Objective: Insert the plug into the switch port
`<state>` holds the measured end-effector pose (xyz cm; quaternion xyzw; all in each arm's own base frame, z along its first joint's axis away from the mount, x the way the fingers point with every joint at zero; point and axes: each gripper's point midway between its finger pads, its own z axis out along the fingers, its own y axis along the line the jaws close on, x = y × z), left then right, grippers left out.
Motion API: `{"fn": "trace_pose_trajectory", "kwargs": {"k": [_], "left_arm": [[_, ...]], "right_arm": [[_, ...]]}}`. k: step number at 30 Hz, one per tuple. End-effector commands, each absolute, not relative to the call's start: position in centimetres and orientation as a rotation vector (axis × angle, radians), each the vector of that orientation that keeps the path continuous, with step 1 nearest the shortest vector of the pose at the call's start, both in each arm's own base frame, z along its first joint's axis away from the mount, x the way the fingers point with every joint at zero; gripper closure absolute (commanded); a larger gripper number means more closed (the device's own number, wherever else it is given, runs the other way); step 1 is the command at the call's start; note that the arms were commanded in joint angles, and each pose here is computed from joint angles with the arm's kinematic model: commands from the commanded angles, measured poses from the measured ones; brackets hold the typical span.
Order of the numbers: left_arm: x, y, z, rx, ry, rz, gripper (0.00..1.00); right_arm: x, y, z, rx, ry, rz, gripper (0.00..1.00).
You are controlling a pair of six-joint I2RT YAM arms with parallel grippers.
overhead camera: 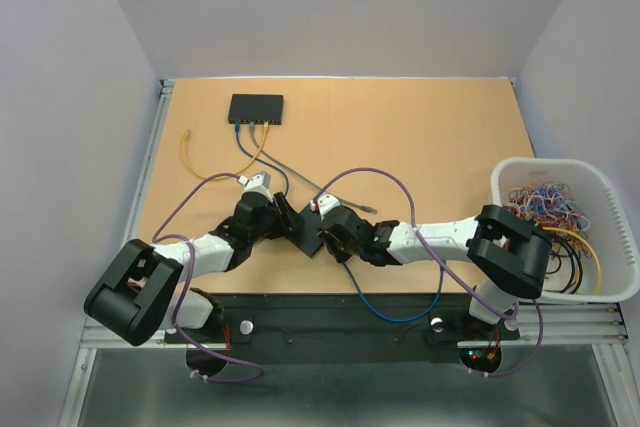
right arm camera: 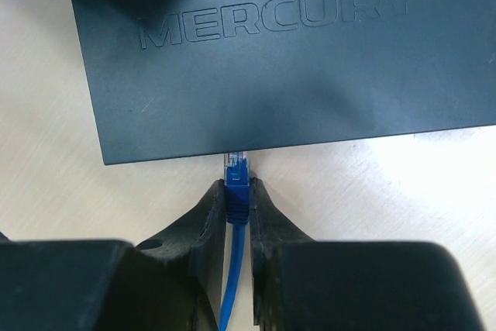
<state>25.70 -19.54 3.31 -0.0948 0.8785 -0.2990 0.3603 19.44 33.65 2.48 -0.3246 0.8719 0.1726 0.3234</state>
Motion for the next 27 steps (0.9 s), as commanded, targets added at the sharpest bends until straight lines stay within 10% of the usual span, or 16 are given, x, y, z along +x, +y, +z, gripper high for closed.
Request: {"fn": "trace_pose_trajectory", "kwargs": {"k": [1,27], "left_arm": [[23.2,-20.9,2.5,-0.161,2.331,-0.853,0.42],[25.8,-20.9,4.8,-0.137,2.278,-0.770,0.24]], "right_arm": [[20.4,38.3,5.4,-0.870,2.111,0.608,1.00],[20.7,36.9,4.3,-0.834,2.127,0.550,1.00]]}}
